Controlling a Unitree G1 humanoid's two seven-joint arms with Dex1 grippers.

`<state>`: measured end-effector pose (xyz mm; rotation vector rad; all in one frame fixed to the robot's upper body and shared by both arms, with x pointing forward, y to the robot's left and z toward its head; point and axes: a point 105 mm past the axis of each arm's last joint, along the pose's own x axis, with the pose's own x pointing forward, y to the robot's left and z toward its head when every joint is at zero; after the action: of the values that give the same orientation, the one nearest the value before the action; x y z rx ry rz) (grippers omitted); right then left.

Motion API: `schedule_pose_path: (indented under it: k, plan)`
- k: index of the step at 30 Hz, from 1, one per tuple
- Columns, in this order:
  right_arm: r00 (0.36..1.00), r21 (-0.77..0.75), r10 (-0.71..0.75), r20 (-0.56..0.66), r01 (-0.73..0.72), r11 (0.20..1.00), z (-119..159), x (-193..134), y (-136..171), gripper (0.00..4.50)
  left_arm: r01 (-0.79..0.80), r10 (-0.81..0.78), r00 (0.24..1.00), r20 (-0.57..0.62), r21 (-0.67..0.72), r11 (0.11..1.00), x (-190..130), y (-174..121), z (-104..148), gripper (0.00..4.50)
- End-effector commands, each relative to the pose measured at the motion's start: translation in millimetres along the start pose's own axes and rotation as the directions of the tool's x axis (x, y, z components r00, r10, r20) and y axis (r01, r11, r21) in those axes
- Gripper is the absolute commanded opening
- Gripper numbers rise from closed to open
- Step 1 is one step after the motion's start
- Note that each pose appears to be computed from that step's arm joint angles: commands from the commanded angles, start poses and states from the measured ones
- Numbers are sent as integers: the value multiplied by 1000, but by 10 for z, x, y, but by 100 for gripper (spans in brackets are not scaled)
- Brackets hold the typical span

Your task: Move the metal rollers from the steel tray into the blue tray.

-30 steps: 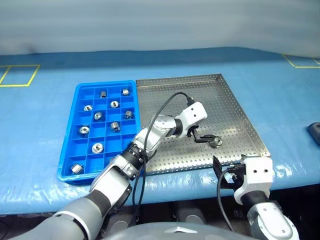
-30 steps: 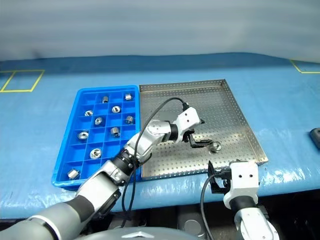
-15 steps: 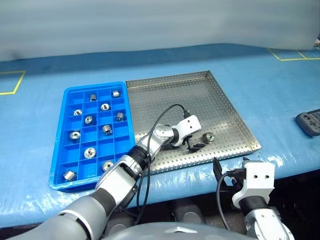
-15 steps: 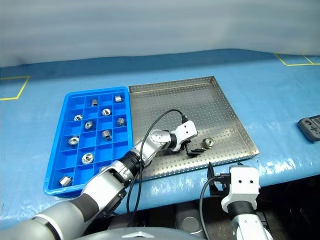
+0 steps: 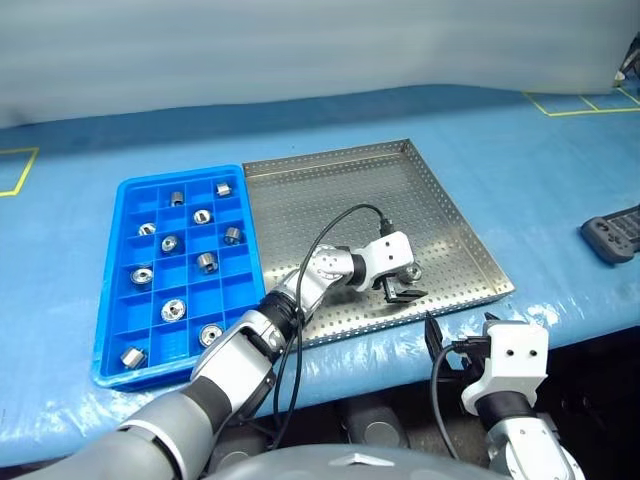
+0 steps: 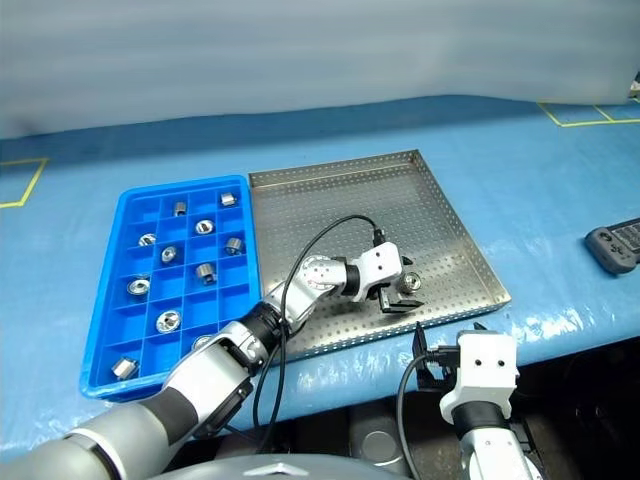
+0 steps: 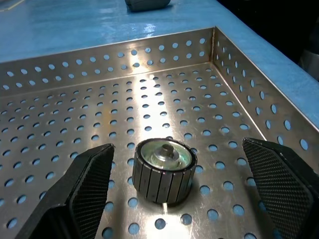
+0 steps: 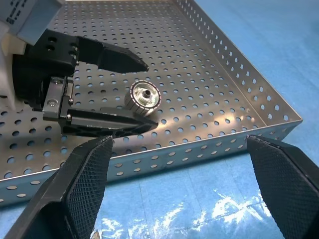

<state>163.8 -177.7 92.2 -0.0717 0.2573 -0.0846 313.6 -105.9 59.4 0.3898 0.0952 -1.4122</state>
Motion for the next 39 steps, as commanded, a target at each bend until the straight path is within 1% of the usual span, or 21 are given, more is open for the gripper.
schedule_pose_path:
  k: [1, 6, 9, 13, 16, 21, 23, 29, 32, 34, 36, 39]
  plan:
    - [998, 8, -13, 63, 12, 1000, 141, -61, 6, 450, 71, -77, 983, 169, 43, 997, 360, -291, 629, 448]
    - [998, 10, -22, 62, 21, 1000, 132, -81, 0, 450, 24, -30, 990, 136, 47, 999, 434, -263, 592, 448]
    - [998, 10, -26, 63, 26, 1000, 134, -84, -1, 450, 14, -20, 989, 146, 44, 999, 479, -290, 603, 448]
    - [997, 11, -32, 68, 31, 999, 138, -92, 4, 450, 9, -17, 992, 127, 60, 998, 541, -348, 563, 448]
    - [997, 10, -43, 70, 43, 999, 135, -108, -2, 450, -10, 2, 993, 120, 60, 998, 569, -347, 553, 391]
    - [996, 12, -60, 68, 60, 998, 126, -135, -17, 450, -61, 54, 992, 111, 55, 997, 567, -264, 537, 226]
    - [996, 12, -62, 69, 61, 998, 126, -135, -17, 450, -70, 64, 992, 110, 52, 996, 562, -243, 535, 174]
    - [996, 10, -44, 75, 43, 999, 145, -101, -3, 450, -84, 76, 988, 137, 50, 995, 509, -172, 585, 174]
    - [996, 5, 2, 84, -2, 1000, 180, -37, 52, 450, -45, 40, 976, 214, 18, 999, 391, -110, 775, 174]
    - [995, 0, 36, 88, -36, 999, 207, 13, 97, 450, -13, 14, 960, 279, -4, 1000, 256, -67, 933, 174]
    - [993, -7, 77, 91, -77, 997, 238, 70, 147, 450, -15, 20, 946, 324, -19, 1000, 75, 12, 1066, 174]
    - [977, -40, 186, 105, -182, 982, 321, 204, 281, 450, -102, 106, 916, 386, -31, 994, -357, 240, 1234, 174]
